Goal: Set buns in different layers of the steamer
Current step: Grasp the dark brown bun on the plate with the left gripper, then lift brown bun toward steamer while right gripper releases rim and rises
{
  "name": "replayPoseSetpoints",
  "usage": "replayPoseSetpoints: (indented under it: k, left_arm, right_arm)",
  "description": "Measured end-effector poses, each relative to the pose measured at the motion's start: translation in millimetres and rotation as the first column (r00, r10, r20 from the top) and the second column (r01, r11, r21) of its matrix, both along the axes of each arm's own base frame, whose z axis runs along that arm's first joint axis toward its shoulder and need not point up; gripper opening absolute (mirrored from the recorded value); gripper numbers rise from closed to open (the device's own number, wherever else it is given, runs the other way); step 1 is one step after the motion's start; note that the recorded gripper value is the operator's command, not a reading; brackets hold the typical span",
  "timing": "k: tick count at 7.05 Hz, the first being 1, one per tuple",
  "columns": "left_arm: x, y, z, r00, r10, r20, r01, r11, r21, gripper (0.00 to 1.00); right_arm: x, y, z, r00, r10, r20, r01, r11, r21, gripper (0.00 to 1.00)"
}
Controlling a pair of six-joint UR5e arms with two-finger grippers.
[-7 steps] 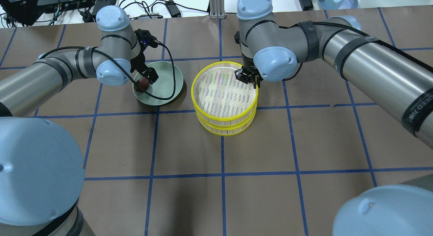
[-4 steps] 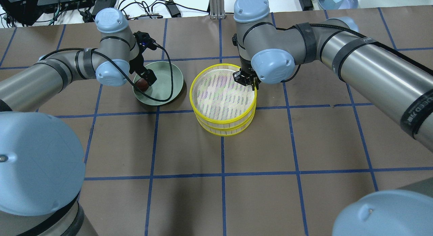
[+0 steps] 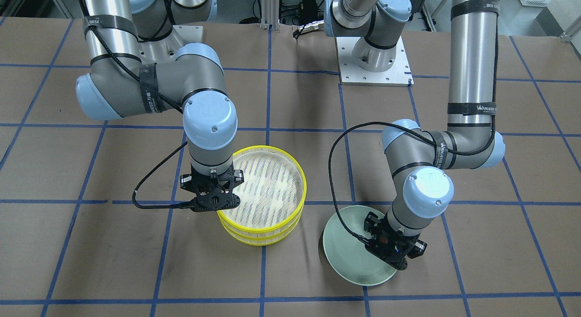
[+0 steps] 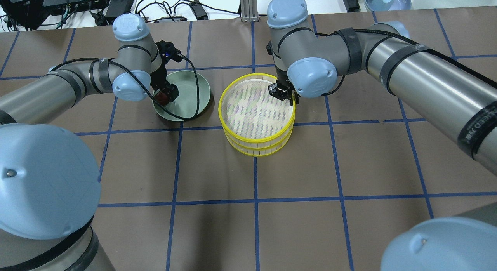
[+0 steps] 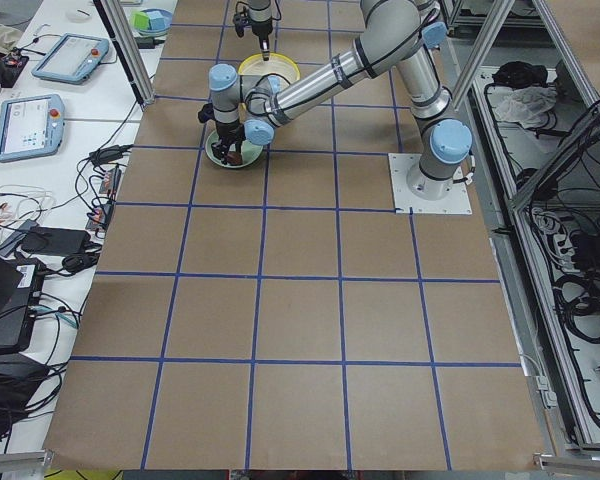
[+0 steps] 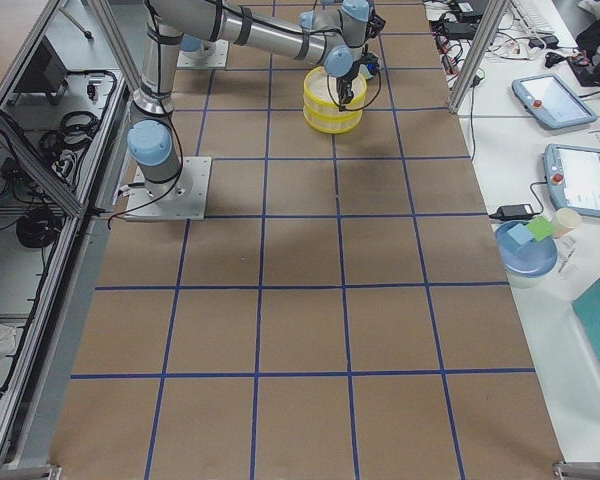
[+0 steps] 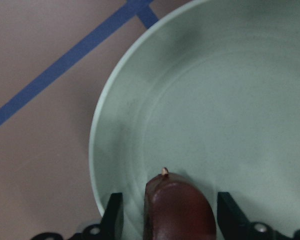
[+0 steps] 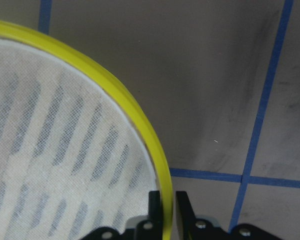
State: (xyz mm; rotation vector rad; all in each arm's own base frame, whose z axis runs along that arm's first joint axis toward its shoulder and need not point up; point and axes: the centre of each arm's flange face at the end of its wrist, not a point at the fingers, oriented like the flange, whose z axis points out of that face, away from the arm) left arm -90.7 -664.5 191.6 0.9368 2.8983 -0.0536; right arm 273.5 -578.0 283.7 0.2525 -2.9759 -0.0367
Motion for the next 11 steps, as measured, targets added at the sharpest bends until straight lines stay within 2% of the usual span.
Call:
replayPoseSetpoints:
  k: [2,3,4,5,6,8,9,11]
  left_arm:
    - [0,-1,3,1.0,-0.009,0.002,0.009,1.0,-0.004,0.0]
    - [0,-1,9,1.0,-0.006,0.001,0.006,1.0,-0.015,0.0]
    - [-1,-2,19,1.0,-0.002,-0.003,0.002,0.999,-0.033,0.0]
    - [-4,-3,31,1.0,0.006,-0.019,-0.007,0.998,-0.056,0.0]
    - [-10,-2,46,0.998,0.033,-0.057,-0.038,0.996,-0.082,0.0]
    - [-41,8,85,0.978,0.16,-0.135,-0.178,0.975,-0.135,0.0]
    - [-64,16,105,0.955,0.237,-0.176,-0.264,0.952,-0.153,0.0]
    - [-116,40,143,0.898,0.351,-0.264,-0.4,0.902,-0.161,0.0]
  right_arm:
    - [-2,0,5,1.0,0.002,-0.008,-0.002,1.0,-0.012,1.0]
    - [-2,1,25,1.0,0.001,0.004,-0.001,0.999,-0.043,1.0]
    - [-5,9,57,1.0,-0.002,0.026,0.004,0.997,-0.078,1.0]
    - [-11,24,97,0.998,-0.013,0.069,0.019,0.996,-0.084,1.0]
    - [-22,41,140,0.993,-0.034,0.112,0.042,0.997,-0.068,1.0]
    - [-49,76,224,0.986,-0.077,0.145,0.086,0.995,-0.058,1.0]
    - [-58,87,246,0.984,-0.088,0.152,0.1,0.993,-0.069,1.0]
    - [-65,93,256,0.983,-0.104,0.151,0.117,0.99,-0.079,0.99]
